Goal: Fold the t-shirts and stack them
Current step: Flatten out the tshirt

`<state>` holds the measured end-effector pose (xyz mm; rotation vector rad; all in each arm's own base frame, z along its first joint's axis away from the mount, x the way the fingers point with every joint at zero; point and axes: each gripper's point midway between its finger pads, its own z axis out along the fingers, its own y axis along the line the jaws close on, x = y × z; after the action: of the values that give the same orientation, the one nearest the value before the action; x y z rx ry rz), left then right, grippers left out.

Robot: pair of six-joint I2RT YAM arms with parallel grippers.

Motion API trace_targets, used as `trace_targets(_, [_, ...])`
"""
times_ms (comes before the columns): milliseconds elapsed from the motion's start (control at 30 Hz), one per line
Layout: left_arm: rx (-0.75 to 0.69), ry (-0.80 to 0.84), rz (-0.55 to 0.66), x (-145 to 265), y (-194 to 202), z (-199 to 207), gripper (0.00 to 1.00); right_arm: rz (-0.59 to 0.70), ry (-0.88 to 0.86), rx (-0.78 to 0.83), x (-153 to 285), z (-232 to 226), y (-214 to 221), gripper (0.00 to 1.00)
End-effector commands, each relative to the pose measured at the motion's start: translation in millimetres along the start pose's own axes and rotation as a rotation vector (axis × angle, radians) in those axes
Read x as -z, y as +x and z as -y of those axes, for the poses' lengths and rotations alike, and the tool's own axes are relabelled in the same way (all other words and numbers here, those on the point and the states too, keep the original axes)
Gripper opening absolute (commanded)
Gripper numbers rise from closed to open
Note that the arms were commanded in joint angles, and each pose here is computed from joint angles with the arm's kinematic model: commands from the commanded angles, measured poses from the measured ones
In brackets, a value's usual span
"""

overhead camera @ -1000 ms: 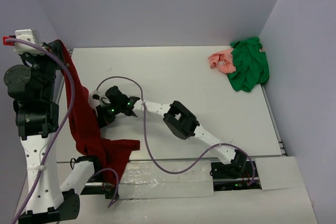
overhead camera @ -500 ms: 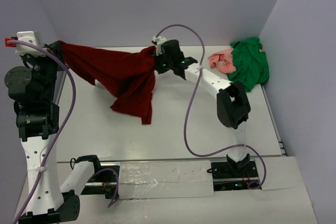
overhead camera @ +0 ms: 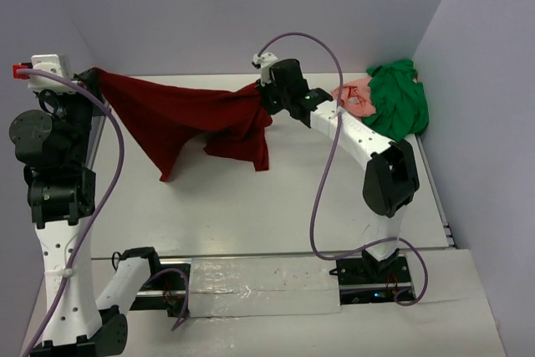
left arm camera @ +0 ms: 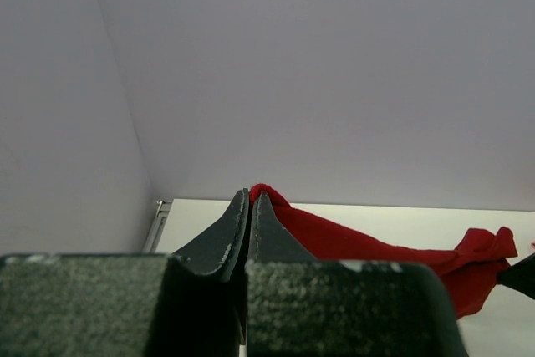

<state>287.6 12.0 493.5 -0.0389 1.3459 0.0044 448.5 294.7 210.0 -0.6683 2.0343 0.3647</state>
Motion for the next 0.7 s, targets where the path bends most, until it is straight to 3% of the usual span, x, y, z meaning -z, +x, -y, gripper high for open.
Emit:
trace_targets(0, [-0.023,0.001,0.111,7.8,-31.8,0.8,0.0,-0.03,-0.056,-0.015,11.5,-17.3,1.9,0.0])
trace_targets(133, [-0.031,0.001,0.105,10.4,-30.6,0.6,0.0,-0.158,-0.149,-0.015,-7.8,-53.7,51.9,0.0])
trace_targets(300, [-0.035,-0.003,0.101,9.8,-29.9,-0.1,0.0,-0.226,-0.243,0.006,-20.7,-86.1,83.7,0.02])
trace_targets(333, [-0.035,-0.001,0.099,9.8,-29.5,0.2,0.0,-0.231,-0.257,0.002,-21.8,-89.4,85.9,0.1])
trace_targets(367, [-0.035,0.002,0.095,9.3,-28.2,0.7,0.0,-0.234,-0.264,0.003,-22.6,-92.3,87.2,0.27])
trace_targets(467, [-0.032,0.003,0.091,9.2,-27.1,1.0,0.0,-0.251,-0.285,0.008,-25.1,-96.7,95.9,0.52])
trace_targets(667, [-0.024,0.008,0.081,7.7,-22.2,1.9,0.0,-0.248,-0.261,0.054,-28.2,-94.4,105.7,0.66])
